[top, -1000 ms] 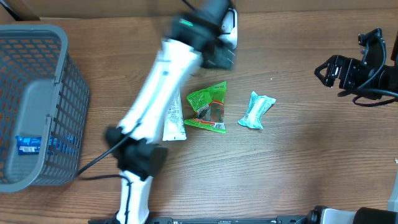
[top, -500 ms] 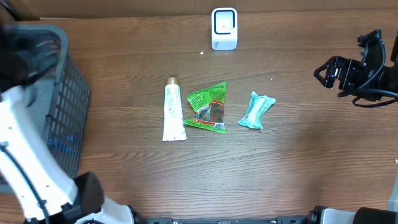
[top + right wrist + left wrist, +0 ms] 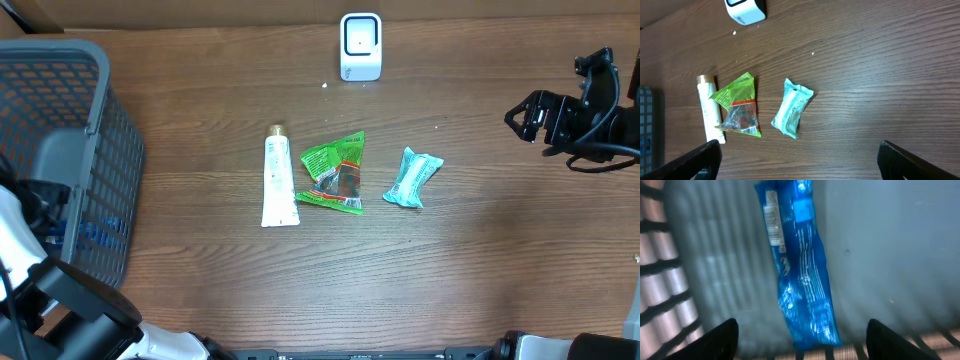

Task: Scan the item barcode
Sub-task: 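Reach the left gripper into the basket and grasp the blue packet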

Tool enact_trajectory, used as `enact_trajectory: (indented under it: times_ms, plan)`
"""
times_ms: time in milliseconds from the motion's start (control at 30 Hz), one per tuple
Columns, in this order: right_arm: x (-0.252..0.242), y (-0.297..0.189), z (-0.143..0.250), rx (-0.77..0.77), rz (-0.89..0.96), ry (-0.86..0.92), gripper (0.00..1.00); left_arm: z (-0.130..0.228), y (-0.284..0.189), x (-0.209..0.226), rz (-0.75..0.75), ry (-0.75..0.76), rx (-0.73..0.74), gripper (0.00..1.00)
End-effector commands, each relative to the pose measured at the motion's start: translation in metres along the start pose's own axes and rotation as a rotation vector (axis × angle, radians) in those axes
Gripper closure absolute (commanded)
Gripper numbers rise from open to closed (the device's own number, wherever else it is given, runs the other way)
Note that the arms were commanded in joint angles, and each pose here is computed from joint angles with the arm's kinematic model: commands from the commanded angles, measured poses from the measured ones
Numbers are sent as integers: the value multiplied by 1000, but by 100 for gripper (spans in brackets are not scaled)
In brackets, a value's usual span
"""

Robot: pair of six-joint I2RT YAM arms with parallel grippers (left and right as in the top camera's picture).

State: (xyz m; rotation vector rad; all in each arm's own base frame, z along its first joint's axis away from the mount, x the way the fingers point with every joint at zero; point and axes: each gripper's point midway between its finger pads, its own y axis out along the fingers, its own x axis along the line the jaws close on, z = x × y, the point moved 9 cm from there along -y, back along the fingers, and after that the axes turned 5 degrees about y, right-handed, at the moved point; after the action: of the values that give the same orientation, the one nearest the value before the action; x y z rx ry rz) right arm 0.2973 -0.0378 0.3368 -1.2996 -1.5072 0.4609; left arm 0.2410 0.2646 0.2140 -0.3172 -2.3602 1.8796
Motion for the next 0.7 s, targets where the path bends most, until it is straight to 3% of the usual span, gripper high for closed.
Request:
enact_trajectory:
  times_ms: [0,300,433,533,567,600,667]
  plan:
    - [5,-9,-3,-35,-12,-14,0,22,43,7,-14,-106,20,26]
    - [5,-9,-2,-30,-12,-10,0,48,104,15,36,-109,-59,23]
    - [5,-9,-1,-22,-11,-7,0,50,109,14,52,-107,-75,28]
    - [5,-9,0,-19,-11,-5,0,50,109,14,51,-103,-76,60]
    - [5,-9,0,-19,-11,-5,0,50,109,14,51,-103,-75,86]
    - [5,-9,0,-19,-11,-5,0,50,109,14,52,-103,-75,96]
    - [5,-9,0,-18,-11,-4,0,50,109,14,55,-97,-77,96]
